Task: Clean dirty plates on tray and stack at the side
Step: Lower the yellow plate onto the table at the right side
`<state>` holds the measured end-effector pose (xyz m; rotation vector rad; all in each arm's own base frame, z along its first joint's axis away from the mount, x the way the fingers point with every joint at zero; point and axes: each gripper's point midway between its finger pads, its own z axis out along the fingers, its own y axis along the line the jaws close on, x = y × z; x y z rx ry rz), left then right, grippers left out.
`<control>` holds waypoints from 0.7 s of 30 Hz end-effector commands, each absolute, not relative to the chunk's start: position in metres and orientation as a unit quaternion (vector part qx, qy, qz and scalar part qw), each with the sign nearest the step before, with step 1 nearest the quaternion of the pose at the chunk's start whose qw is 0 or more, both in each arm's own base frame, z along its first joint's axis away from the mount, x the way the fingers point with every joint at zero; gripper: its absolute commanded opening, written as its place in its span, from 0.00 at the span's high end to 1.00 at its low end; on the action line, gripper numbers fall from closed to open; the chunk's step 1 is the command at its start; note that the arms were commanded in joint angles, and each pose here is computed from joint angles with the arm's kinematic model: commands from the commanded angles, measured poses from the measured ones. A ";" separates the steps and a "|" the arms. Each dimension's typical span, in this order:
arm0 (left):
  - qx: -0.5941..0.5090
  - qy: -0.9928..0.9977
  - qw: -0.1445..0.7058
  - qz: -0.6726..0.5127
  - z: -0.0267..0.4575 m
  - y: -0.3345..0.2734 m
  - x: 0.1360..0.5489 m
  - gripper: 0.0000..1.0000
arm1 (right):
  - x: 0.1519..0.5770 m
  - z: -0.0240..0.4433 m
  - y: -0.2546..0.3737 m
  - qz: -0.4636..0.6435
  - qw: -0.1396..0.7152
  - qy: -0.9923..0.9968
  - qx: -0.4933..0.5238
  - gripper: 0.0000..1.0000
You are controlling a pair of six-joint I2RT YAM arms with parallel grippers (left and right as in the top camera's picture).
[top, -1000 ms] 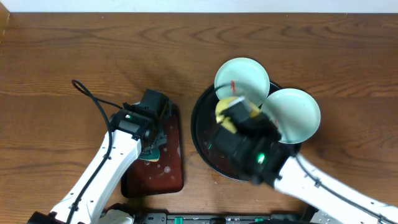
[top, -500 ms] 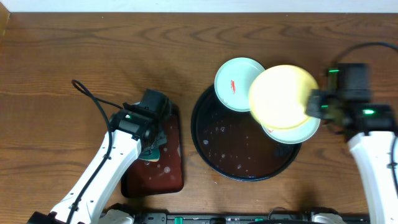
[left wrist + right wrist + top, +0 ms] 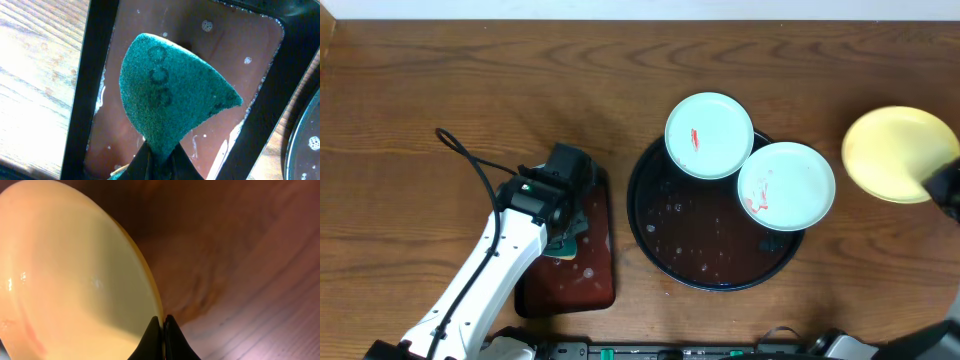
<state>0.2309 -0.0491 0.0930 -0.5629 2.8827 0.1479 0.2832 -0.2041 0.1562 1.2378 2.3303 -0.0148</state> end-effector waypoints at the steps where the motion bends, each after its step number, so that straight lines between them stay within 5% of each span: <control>1: -0.190 0.975 0.101 0.055 0.092 -0.046 0.231 0.92 | 0.269 0.139 -0.233 -0.033 0.220 0.836 0.501 0.99; 12: -0.190 0.975 0.099 0.056 0.092 -0.046 0.230 0.92 | 0.257 0.055 -0.238 -0.008 0.098 0.855 0.510 0.97; 16: -0.190 0.975 0.099 0.056 0.092 -0.046 0.230 0.92 | 0.279 0.075 -0.229 0.039 0.150 0.860 0.486 0.41; 19: -0.190 0.975 0.099 0.056 0.092 -0.046 0.230 0.92 | 0.297 0.105 -0.209 0.096 0.200 0.865 0.449 0.29; 21: -0.190 0.975 0.099 0.056 0.092 -0.046 0.230 0.92 | 0.311 0.128 -0.188 0.137 0.235 0.873 0.405 0.32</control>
